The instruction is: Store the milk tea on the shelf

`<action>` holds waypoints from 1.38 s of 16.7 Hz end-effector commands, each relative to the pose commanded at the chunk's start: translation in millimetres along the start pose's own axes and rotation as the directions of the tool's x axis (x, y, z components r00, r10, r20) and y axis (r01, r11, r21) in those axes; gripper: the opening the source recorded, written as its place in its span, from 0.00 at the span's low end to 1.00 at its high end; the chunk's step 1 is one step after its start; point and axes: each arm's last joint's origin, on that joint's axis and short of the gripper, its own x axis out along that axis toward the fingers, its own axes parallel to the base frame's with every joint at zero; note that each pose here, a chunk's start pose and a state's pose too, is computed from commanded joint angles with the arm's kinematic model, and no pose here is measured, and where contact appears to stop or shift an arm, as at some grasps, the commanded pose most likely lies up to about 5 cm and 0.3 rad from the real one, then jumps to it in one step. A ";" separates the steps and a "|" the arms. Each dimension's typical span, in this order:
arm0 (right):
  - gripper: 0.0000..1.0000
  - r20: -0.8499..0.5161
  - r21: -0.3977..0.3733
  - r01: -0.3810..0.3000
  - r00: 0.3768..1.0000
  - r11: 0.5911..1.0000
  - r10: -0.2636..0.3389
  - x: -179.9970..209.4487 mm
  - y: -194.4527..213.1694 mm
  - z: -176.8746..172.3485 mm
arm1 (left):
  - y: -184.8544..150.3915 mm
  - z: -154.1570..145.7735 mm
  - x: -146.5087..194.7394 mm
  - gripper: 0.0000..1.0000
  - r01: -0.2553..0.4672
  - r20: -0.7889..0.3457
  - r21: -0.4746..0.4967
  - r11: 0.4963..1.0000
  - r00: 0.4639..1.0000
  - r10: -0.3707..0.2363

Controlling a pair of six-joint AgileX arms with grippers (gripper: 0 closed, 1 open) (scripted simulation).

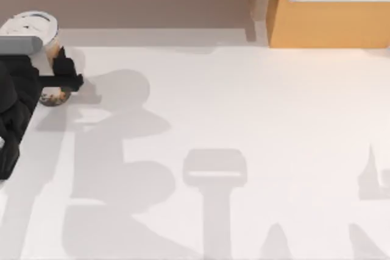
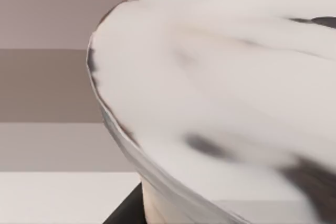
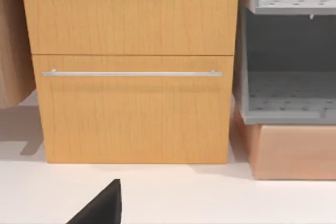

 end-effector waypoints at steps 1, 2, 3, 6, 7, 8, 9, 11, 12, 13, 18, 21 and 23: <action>1.00 0.000 0.000 0.000 1.000 1.000 0.000 0.0 0.0 0.0 | 0.0 0.0 0.0 0.00 0.000 0.000 0.000 1.000 1.000 0.000; 1.00 0.000 0.000 0.000 1.000 1.000 0.000 0.0 0.0 0.0 | 0.0 0.0 0.0 0.00 0.000 0.000 0.000 1.000 1.000 0.000; 1.00 0.000 0.000 0.000 1.000 1.000 0.000 0.0 0.0 0.0 | 0.0 0.0 0.0 0.00 0.000 0.000 0.000 1.000 1.000 0.000; 1.00 0.000 0.000 0.000 1.000 1.000 0.000 0.0 0.0 0.0 | 0.0 0.0 0.0 0.00 0.000 0.000 0.000 1.000 1.000 0.000; 1.00 0.000 0.000 0.000 1.000 1.000 0.000 0.0 0.0 0.0 | -0.4 0.4 -0.2 0.00 0.001 0.001 0.001 1.000 1.000 -0.001; 1.00 0.000 0.000 0.000 1.000 1.000 0.000 0.0 0.0 0.0 | -0.5 1.3 -0.2 0.00 0.002 0.003 0.001 1.000 1.000 -0.002; 1.00 0.000 0.000 0.000 1.000 1.000 0.000 0.0 0.0 0.0 | -0.5 3.3 -0.5 0.00 0.002 0.004 0.001 1.000 1.000 -0.002; 1.00 0.000 0.000 0.000 1.000 1.000 0.000 0.0 0.0 0.0 | -0.5 6.9 -1.7 0.00 0.002 -0.001 0.001 1.000 1.000 -0.002; 1.00 0.000 0.000 0.000 1.000 1.000 0.000 0.0 0.0 0.0 | -0.5 8.8 -2.1 0.00 0.001 -0.001 0.001 1.000 1.000 -0.001; 1.00 0.000 0.000 0.000 1.000 1.000 0.000 0.0 0.0 0.0 | -0.5 10.1 -2.2 0.00 0.001 0.001 0.001 1.000 1.000 -0.001; 1.00 0.000 0.000 0.000 1.000 1.000 0.000 0.0 0.0 0.0 | -2.7 14.6 -1.1 0.00 0.007 0.022 0.003 1.000 1.000 -0.007; 1.00 0.000 0.000 0.000 1.000 1.000 0.000 0.0 0.0 0.0 | -21.4 43.1 3.4 0.00 0.055 0.112 0.003 0.998 0.992 -0.055; 1.00 0.000 0.000 0.000 1.000 1.000 0.000 0.0 0.0 0.0 | -40.7 64.3 4.9 0.00 0.098 0.155 0.002 0.995 0.983 -0.097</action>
